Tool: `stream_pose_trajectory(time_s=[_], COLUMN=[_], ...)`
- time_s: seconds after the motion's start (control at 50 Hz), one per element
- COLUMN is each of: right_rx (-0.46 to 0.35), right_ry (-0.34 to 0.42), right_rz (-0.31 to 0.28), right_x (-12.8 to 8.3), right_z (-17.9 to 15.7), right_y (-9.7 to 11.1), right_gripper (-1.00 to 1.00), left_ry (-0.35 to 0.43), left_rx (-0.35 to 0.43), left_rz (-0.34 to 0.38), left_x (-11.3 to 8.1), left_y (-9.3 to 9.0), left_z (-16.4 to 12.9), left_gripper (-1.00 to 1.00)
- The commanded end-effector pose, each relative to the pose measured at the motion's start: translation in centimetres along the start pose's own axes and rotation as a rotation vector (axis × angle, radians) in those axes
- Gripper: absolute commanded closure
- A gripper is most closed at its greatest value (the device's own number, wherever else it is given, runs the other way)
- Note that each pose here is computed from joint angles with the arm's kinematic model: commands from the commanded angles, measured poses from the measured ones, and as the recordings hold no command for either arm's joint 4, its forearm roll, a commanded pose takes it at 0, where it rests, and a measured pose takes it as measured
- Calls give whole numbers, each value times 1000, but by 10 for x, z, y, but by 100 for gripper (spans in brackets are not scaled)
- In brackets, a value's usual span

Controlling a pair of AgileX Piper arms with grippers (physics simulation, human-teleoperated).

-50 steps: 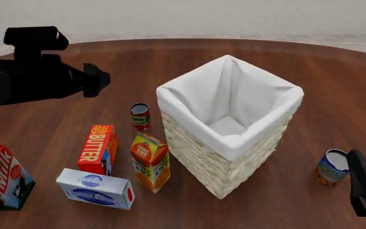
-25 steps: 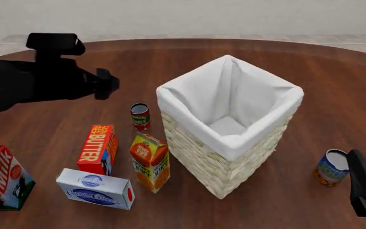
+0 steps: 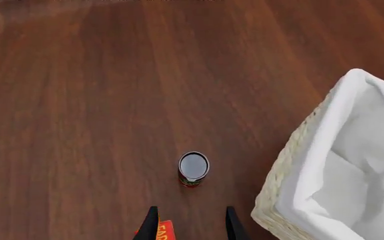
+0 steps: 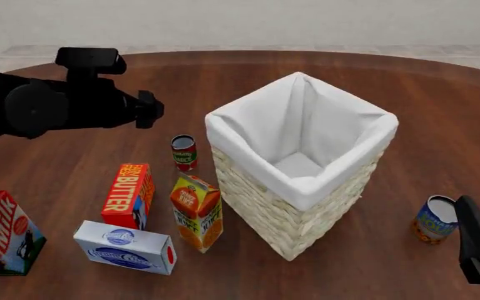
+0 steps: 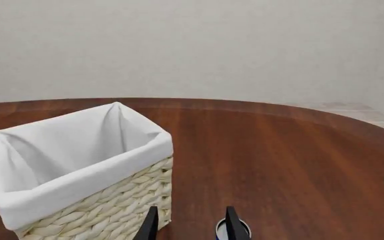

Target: Pick up the tomato sauce, and put it in the basket.

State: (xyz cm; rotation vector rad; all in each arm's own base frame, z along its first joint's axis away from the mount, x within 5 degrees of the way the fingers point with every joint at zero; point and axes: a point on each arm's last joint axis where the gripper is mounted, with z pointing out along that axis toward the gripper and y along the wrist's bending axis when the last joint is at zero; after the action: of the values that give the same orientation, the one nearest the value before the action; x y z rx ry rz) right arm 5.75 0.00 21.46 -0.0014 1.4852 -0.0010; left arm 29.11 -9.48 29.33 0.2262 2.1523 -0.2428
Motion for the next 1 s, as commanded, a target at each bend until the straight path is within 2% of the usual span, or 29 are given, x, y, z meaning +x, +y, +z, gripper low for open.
stream_pose_trajectory(time_s=[0.02, 1.0], right_rx=[0, 0], right_ry=[0, 0], right_rz=[1, 1], right_x=[0, 0], right_z=[0, 2], right_y=[0, 0], right_gripper=[-100, -100], left_ry=[6, 76], left_rx=[-9, -29], left_rz=[-5, -29], left_x=[0, 20], left_y=[3, 11], left_z=[13, 74], left_gripper=[-100, -100])
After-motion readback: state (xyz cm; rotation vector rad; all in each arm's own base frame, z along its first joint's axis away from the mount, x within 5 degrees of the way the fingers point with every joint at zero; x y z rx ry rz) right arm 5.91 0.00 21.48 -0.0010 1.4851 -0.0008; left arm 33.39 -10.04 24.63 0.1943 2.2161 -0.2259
